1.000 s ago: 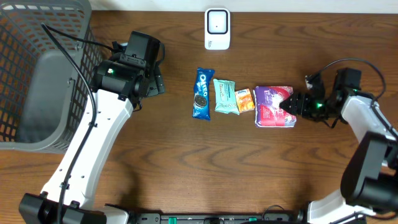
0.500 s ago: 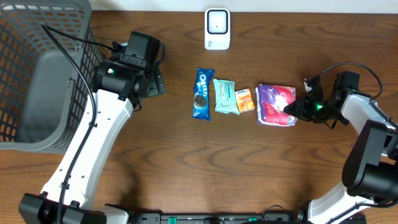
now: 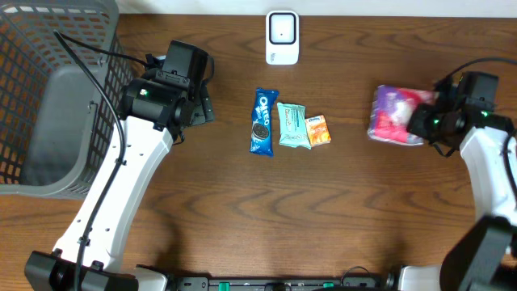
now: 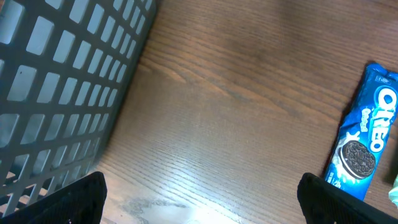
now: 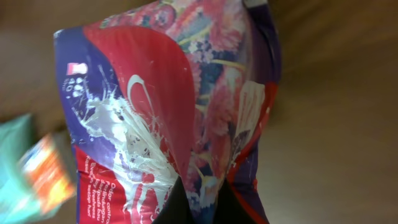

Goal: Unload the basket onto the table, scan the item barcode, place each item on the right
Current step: 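Lift the liners pack and move it to the right side of the table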

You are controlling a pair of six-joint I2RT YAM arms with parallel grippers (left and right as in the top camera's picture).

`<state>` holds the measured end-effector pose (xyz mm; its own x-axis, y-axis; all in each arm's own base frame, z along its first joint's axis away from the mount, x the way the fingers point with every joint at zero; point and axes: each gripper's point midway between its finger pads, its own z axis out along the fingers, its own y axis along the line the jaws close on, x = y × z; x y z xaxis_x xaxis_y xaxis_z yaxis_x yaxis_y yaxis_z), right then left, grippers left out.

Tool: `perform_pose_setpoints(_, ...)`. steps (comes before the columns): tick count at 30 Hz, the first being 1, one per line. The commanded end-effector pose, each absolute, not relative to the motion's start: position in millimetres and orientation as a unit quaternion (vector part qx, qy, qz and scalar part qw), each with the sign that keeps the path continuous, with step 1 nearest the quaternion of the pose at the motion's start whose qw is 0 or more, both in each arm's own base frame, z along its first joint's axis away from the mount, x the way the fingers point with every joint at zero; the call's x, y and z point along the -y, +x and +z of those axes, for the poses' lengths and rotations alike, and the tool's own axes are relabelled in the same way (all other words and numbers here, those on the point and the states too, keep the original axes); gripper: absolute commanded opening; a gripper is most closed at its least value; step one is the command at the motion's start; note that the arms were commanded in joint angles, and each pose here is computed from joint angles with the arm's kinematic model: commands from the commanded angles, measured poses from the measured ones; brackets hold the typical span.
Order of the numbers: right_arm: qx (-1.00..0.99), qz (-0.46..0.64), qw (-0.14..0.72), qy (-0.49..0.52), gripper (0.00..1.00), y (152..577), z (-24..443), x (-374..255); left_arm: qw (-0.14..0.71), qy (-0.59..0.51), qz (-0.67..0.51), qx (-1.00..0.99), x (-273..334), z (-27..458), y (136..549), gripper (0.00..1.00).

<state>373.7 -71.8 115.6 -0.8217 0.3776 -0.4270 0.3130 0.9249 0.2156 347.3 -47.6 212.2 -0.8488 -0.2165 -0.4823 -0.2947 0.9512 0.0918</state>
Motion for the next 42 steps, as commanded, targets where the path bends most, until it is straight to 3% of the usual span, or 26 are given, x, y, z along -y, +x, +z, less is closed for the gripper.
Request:
perform_pose_setpoints(1, -0.909, -0.122, 0.270, 0.293, 0.01, 359, 146, 124, 0.240, -0.139, 0.084, -0.957, 46, 212, 347, 0.98)
perform_pose_setpoints(5, -0.859, -0.277, 0.286, 0.323, 0.01, 347, 165, 147, 0.240, -0.139, 0.084, -0.957, 46, 212, 347, 0.98)
perform_pose_setpoints(11, -0.807, -0.423, 0.285, 0.297, 0.01, 353, 165, 150, 0.240, -0.139, 0.084, -0.957, 46, 212, 347, 0.98)
perform_pose_setpoints(18, -0.824, -0.468, 0.242, 0.209, 0.05, 371, 120, 123, 0.240, -0.139, 0.084, -0.957, 46, 212, 347, 0.98)
perform_pose_setpoints(22, -0.837, -0.470, 0.228, 0.165, 0.11, 378, 95, 99, 0.240, -0.139, 0.084, -0.957, 46, 212, 347, 0.98)
perform_pose_setpoints(31, -0.880, -0.376, 0.274, 0.090, 0.58, 407, 91, 8, 0.240, -0.139, 0.084, -0.957, 46, 212, 347, 0.98)
perform_pose_setpoints(37, -0.914, -0.275, 0.281, 0.098, 0.62, 430, 124, -18, 0.240, -0.139, 0.084, -0.957, 46, 212, 347, 0.98)
perform_pose_setpoints(42, -0.934, -0.193, 0.264, 0.145, 0.59, 435, 161, 5, 0.240, -0.139, 0.084, -0.957, 46, 212, 347, 0.98)
